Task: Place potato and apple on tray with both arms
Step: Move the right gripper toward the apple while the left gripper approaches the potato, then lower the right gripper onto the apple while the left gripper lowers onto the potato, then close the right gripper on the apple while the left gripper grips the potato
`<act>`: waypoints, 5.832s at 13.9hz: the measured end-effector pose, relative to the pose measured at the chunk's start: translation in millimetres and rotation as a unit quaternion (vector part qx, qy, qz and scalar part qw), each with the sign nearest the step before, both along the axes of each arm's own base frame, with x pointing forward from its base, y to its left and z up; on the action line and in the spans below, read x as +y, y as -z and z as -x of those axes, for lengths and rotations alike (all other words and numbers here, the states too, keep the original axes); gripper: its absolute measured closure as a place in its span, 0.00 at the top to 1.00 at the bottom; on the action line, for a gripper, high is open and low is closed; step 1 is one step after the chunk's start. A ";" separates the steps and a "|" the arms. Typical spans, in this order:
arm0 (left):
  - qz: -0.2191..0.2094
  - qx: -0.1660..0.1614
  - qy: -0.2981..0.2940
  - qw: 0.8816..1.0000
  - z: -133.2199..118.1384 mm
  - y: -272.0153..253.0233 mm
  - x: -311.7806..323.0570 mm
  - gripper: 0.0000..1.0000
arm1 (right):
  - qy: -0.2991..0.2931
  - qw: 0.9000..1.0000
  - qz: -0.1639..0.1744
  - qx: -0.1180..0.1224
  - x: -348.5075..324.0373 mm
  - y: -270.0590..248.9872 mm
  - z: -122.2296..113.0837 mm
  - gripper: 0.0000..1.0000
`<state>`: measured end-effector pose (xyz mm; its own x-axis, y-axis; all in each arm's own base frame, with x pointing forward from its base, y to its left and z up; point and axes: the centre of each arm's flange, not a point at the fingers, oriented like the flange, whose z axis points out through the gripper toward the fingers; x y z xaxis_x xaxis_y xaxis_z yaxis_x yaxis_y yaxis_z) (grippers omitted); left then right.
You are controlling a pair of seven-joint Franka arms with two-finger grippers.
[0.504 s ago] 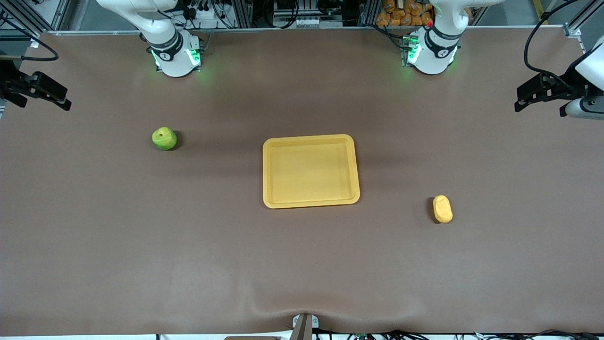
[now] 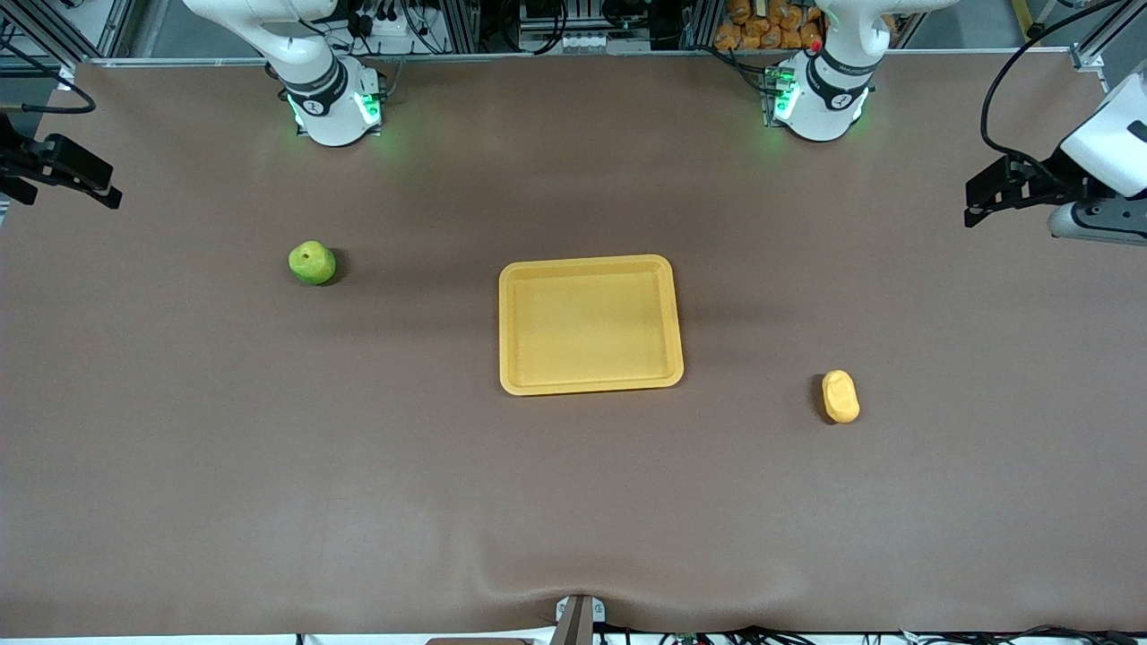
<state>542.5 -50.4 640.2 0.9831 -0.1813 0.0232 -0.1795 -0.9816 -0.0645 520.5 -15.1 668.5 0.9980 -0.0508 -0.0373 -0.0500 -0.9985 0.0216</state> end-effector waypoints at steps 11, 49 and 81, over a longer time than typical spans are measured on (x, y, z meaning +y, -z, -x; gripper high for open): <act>0.000 0.111 -0.010 0.994 -35.0 112.4 16.0 1.00 | -0.006 1.000 -0.001 0.031 -0.3 33.2 -20.5 1.00; 0.058 -0.032 -0.040 0.997 -80.7 450.5 5.2 1.00 | -0.038 0.981 -0.033 0.185 10.3 292.4 -23.3 1.00; 0.058 -0.047 -0.057 0.996 -105.1 384.6 -3.3 0.53 | -0.012 0.986 -0.045 0.158 12.1 459.7 68.9 1.00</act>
<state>647.6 -53.7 255.6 0.9896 -0.0603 0.1303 -0.0658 -0.9971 0.0382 451.6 -3.0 208.7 0.9368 -0.0093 -0.3498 -0.0310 -0.9979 -0.0566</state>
